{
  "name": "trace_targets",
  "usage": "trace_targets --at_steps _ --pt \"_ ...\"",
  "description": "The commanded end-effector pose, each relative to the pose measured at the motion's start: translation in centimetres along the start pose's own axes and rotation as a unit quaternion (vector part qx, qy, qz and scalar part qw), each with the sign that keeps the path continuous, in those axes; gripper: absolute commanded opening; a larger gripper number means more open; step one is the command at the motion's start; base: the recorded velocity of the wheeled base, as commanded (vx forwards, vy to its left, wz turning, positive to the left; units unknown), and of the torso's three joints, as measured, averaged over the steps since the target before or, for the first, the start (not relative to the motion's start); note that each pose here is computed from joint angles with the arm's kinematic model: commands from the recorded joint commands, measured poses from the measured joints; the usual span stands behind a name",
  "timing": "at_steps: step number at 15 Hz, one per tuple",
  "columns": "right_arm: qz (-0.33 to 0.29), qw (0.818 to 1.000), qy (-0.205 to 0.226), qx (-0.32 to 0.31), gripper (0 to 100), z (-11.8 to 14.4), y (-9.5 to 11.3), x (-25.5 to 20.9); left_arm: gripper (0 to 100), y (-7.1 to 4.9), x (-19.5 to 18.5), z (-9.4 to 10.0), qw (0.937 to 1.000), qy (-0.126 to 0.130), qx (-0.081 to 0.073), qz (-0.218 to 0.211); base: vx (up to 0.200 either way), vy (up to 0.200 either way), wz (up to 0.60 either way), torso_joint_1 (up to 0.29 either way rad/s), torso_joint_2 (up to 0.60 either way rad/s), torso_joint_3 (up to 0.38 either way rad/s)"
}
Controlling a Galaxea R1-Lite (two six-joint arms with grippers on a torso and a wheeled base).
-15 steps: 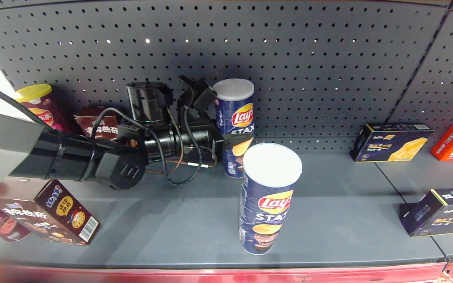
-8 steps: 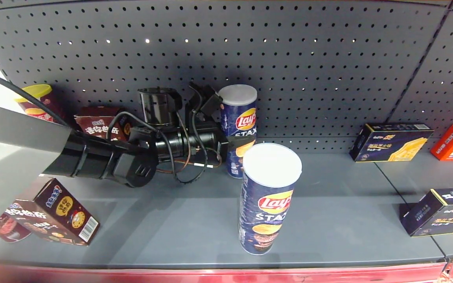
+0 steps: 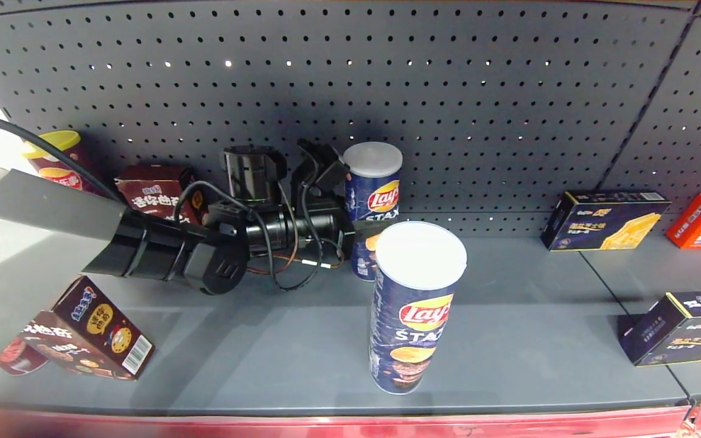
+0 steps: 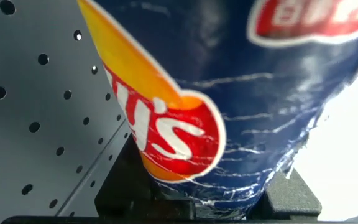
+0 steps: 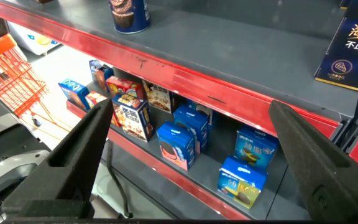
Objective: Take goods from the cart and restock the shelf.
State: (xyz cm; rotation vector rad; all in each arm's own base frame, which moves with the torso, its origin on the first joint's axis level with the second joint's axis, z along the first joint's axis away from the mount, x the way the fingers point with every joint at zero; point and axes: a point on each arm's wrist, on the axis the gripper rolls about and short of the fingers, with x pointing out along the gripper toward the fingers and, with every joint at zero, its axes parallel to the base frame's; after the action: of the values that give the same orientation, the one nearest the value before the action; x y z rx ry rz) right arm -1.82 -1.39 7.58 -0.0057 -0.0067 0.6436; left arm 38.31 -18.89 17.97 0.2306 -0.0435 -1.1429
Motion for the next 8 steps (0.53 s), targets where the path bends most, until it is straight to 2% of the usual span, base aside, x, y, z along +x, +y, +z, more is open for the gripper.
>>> trace_targets --at_steps 1,2,3,6,8 --pt "0.0 1.0 0.001 0.0 100 0.0 0.0 0.0 0 -0.1 -0.1 -0.5 1.0 0.007 0.002 0.0 0.0 0.0 0.0 0.0 0.0 0.0" --pt "0.0 1.0 0.001 0.0 100 0.0 0.0 0.0 0 -0.3 -0.2 -0.8 0.9999 0.013 0.005 -0.002 0.0 0.0 0.0 0.0 0.0 0.0" --pt "0.0 1.0 0.001 0.0 100 0.0 0.0 0.0 100 -0.5 -0.3 -1.2 0.9998 0.018 0.004 -0.003 0.0 0.0 0.0 0.0 0.0 0.0" --pt "0.0 1.0 0.001 0.0 100 0.0 0.0 0.0 100 -0.5 -0.6 -0.5 0.9999 0.011 0.008 -0.001 0.0 0.0 0.0 0.0 0.0 0.0" --pt "0.0 1.0 0.001 0.0 100 0.0 0.0 0.0 100 -0.7 -1.3 0.9 0.9998 0.0 0.019 0.004 0.0 0.0 0.0 0.0 0.0 0.0"
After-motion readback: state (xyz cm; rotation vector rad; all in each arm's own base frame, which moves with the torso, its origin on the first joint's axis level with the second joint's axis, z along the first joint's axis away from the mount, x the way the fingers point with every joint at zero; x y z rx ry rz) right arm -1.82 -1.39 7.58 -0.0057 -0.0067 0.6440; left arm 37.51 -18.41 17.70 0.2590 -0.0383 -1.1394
